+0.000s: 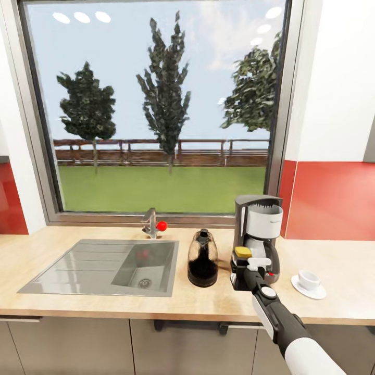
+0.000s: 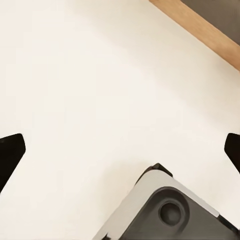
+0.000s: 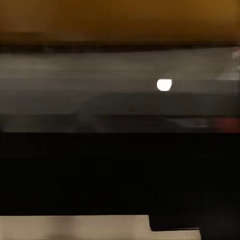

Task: Set up a coffee station on the kitchen countertop: keep the coffee maker on the countertop, move the bottle of coffee from the kitchen shelf to the counter next to the coffee maker, place a paper coffee filter on top of the coffee maker, put the saucer next to the coffee maker with the coffee cup on the saucer, and place the electric kettle next to the coffee maker.

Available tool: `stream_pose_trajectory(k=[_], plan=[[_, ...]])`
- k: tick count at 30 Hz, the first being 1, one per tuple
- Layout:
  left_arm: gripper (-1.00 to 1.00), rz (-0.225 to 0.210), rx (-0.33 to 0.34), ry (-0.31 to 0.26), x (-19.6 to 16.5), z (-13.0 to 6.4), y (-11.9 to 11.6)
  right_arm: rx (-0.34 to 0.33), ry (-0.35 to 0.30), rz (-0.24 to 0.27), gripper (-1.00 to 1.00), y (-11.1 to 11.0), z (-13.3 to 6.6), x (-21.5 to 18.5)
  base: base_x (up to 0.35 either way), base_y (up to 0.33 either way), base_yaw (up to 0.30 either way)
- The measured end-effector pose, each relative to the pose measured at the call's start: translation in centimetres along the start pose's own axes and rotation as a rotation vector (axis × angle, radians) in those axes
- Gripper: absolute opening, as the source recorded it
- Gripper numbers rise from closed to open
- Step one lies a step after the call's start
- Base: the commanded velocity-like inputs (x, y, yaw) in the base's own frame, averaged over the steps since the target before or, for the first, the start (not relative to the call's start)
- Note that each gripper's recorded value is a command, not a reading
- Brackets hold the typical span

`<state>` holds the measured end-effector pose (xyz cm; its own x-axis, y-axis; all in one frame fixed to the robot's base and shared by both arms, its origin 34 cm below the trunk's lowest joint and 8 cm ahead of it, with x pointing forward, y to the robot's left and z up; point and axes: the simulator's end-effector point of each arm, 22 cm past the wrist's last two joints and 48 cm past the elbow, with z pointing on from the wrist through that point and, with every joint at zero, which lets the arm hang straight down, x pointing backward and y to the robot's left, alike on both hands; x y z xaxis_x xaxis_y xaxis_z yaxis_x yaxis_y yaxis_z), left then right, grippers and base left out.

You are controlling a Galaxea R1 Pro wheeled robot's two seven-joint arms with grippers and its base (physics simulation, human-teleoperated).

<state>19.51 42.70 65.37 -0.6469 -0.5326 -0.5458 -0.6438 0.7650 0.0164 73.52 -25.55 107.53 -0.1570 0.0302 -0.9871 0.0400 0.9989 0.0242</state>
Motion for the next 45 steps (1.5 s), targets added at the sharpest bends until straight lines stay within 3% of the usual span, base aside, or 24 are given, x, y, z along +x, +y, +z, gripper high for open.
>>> stream_pose_trajectory(k=[10,12,13,17,45], plan=[[1.0,-0.006,-0.037,-0.004,-0.9,1.1,1.9,0.017,-0.004,0.01,-1.0,0.0,0.6,0.5,0.0,0.0,0.0],[1.0,-0.053,-0.063,0.004,-1.3,1.4,3.1,0.015,-0.003,0.013,-1.0,0.2,0.7,0.7,0.0,0.0,0.0],[1.0,-0.118,-0.094,0.028,-1.2,1.5,4.4,0.009,0.016,0.017,-1.0,0.8,0.7,1.7,0.0,0.0,0.0],[1.0,-0.144,-0.105,0.045,-1.1,1.9,4.9,0.008,0.024,0.018,-1.0,1.1,0.9,2.5,0.0,0.0,0.0],[1.0,-0.129,-0.098,0.042,-0.5,4.5,4.3,0.058,-0.003,0.023,-1.0,0.1,2.3,4.9,0.0,0.0,0.0]])
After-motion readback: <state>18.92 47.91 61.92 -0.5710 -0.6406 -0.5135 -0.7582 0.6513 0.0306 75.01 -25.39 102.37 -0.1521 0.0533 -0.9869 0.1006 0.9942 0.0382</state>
